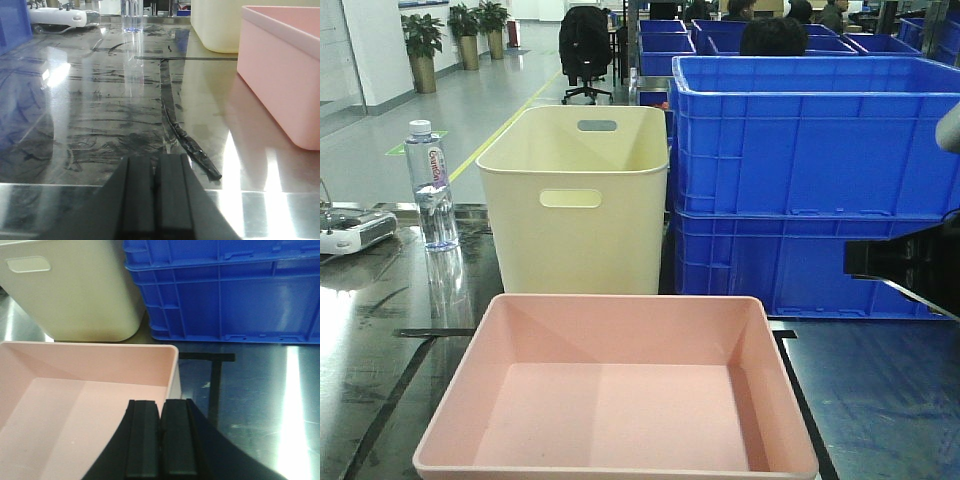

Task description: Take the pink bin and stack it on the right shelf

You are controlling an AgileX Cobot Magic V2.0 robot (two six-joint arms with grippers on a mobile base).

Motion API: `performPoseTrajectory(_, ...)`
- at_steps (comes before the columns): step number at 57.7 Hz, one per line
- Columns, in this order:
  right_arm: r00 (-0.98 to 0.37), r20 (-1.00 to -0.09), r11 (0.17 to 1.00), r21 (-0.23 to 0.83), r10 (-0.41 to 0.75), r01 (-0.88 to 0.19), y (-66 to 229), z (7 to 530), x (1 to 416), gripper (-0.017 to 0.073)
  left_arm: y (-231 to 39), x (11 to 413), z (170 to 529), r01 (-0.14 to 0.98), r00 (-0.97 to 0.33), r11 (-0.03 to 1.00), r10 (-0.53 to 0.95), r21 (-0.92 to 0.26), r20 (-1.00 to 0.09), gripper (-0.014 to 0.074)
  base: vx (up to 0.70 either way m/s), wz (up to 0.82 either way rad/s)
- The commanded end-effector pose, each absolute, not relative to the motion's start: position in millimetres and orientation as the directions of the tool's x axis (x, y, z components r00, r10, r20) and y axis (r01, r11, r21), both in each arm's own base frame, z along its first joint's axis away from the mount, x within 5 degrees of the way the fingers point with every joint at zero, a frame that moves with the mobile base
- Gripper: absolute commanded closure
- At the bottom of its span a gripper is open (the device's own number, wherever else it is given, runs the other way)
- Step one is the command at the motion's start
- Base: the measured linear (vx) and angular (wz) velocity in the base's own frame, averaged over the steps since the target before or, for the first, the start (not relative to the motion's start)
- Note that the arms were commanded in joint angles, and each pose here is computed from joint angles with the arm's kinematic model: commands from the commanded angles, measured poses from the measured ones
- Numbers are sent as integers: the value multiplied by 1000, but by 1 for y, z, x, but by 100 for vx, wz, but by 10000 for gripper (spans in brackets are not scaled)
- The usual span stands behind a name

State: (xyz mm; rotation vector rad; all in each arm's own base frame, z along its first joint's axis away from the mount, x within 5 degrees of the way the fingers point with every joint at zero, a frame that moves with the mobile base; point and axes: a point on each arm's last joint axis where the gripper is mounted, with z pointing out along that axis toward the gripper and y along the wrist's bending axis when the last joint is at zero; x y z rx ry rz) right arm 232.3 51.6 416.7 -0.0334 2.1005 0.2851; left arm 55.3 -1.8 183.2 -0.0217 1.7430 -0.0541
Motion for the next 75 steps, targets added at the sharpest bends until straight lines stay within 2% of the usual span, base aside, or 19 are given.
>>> performPoseTrajectory(1, -408, -910, 980, 136, 66, -146, 44, 439, 217, 508, -1, 57, 186, 13, -115, 998, -56, -58, -992, 601, 0, 0)
performPoseTrajectory(8, -356, -935, 993, 51, 10, -105, 29, 426, 187, 536, -1, 57, 186, 13, -115, 998, -56, -58, -992, 601, 0, 0)
performPoseTrajectory(12, -315, -948, 996, 59, 37, -61, 17, 409, 168, 573, -1, 57, 186, 13, -115, 998, -56, -58, -992, 601, 0, 0)
performPoseTrajectory(23, -142, -986, 994, 80, 89, 72, -6, 354, 114, 572, -1, 57, 185, 13, -116, 998, -56, -58, -992, 601, 0, 0)
performPoseTrajectory(37, -29, -1000, 996, 5, 8, 86, -6, 283, 69, 572, -1, 57, 185, 13, -116, 998, -56, -58, -992, 601, 0, 0)
performPoseTrajectory(54, 2, -1000, 996, -11, -11, 85, -5, 217, 51, 571, -1, 57, 185, 13, -116, 998, -56, -58, -992, 601, 0, 0)
performPoseTrajectory(75, -115, -993, 996, -9, 1, 88, -6, 186, 55, 571, -1, 57, 185, 13, -123, 998, -56, -58, -991, 601, 0, 0)
